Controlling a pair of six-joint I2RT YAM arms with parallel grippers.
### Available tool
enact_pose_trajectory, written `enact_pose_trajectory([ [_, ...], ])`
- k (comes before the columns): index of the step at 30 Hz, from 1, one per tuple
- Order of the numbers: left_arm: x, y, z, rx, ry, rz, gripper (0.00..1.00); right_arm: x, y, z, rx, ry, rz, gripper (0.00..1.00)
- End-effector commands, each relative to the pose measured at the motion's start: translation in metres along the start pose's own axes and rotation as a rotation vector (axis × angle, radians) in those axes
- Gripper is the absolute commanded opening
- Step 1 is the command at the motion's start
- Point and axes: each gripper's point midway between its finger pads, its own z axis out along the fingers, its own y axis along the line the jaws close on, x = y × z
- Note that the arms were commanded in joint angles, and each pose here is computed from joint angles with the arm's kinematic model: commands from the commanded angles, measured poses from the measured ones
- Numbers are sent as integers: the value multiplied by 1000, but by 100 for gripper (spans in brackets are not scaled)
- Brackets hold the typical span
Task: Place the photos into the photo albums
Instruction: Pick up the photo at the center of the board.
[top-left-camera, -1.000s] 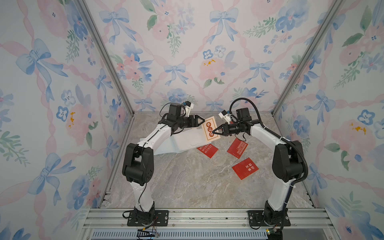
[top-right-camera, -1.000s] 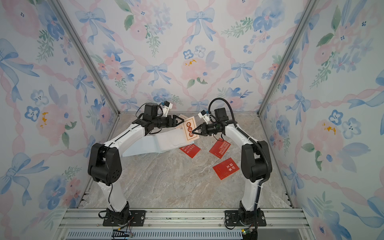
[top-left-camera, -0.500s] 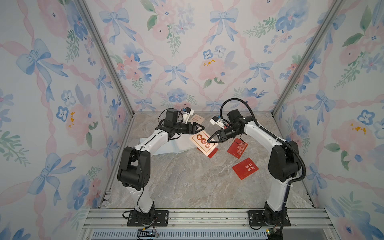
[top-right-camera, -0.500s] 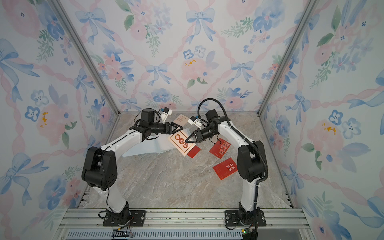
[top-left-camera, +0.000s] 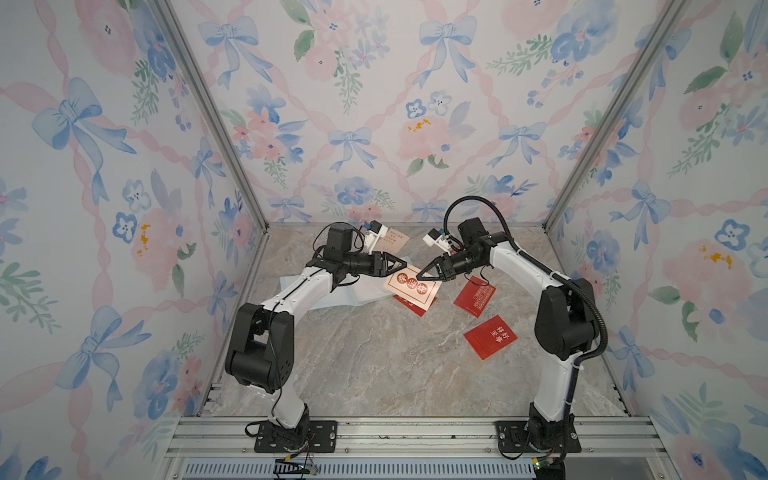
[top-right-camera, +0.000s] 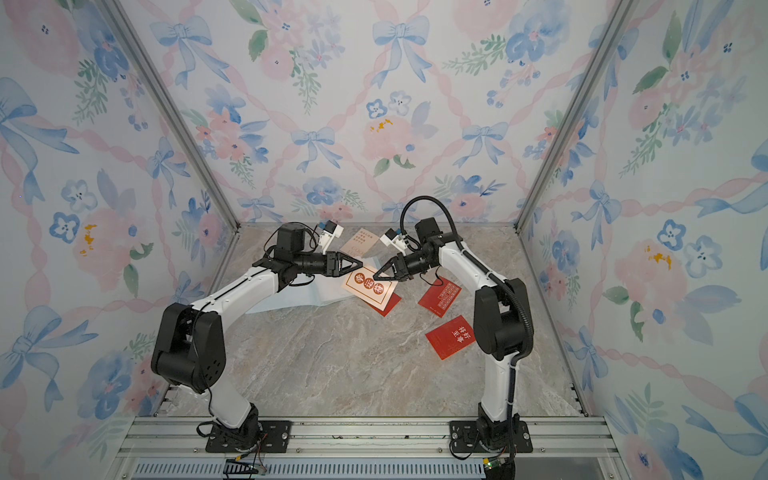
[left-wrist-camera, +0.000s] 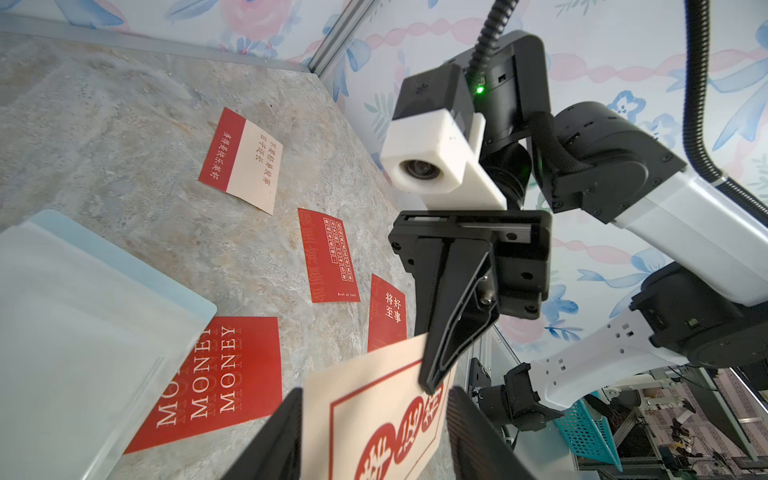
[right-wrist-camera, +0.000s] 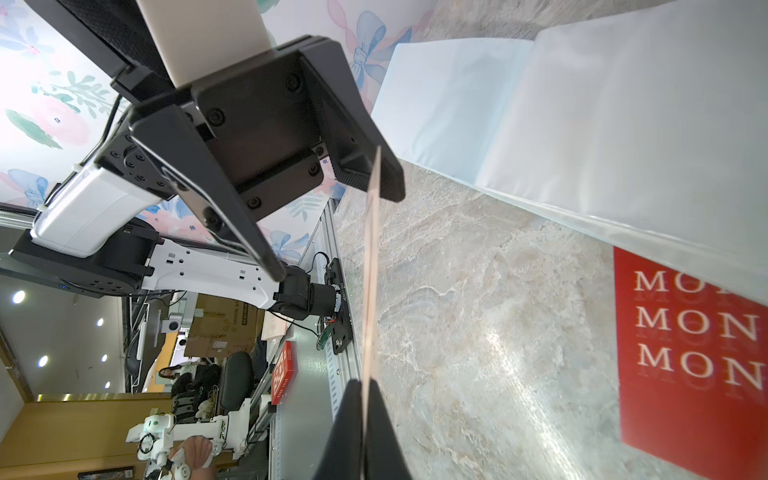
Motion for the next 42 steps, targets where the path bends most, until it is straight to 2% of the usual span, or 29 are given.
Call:
enact_pose_trajectory([
  [1, 6, 1, -3, 10, 6, 11, 55, -13, -1, -2, -20, -32, -10, 3],
  [2, 7, 1, -3, 12, 9, 7, 55, -14, -1, -1, -24, -34, -12, 0],
  [6, 9, 5, -2, 4, 10, 7, 55, -13, 4, 4, -36, -18, -29, 0],
  [10, 11, 4, -1, 13, 17, 1, 45, -16, -1, 4, -35, -24, -22, 0],
  [11, 11, 5, -2, 12, 17, 1, 40, -17, -3, 3, -34, -28, -19, 0],
  [14, 12, 7, 0, 11, 20, -5, 12, -21, -6, 4, -33, -37, -14, 0],
  [16, 12, 8, 0, 7, 20, -10, 0, -25, -8, 5, -30, -50, -9, 0],
  [17, 10, 10, -1, -3, 13, -12, 0, -28, -9, 5, -26, -62, -8, 0],
  [18, 9, 13, -2, -12, 8, -13, 0, -30, -10, 4, -21, -75, -6, 5],
  [21, 0, 29, -11, -95, -37, -37, 0, -49, -23, -7, -3, -184, 29, 35],
  [22, -5, 38, -16, -140, -68, -59, 0, -59, -29, -16, -5, -250, 61, 42],
  [23, -14, 45, -24, -173, -124, -92, 0, -69, -35, -29, -18, -334, 98, 47],
  [25, -30, 40, -40, -116, -270, -142, 0, -85, -45, -58, -76, -500, 163, 51],
  [27, -44, 23, -56, -48, -400, -152, 0, -95, -51, -77, -185, -617, 213, 52],
  [29, -50, 14, -57, -38, -432, -146, 0, -101, -57, -79, -313, -657, 259, 52],
  [31, -52, 7, -52, -16, -421, -141, 0, -99, -70, -63, -312, -648, 287, 51],
  [34, -56, 2, -54, -17, -444, -141, 0, -99, -64, -43, -318, -622, 265, 52],
  [37, -62, 1, -66, -26, -512, -165, 0, -101, -58, -33, -298, -610, 248, 53],
  [42, -72, -4, -73, -11, -564, -183, 0, -106, -36, -28, -295, -601, 197, 52],
])
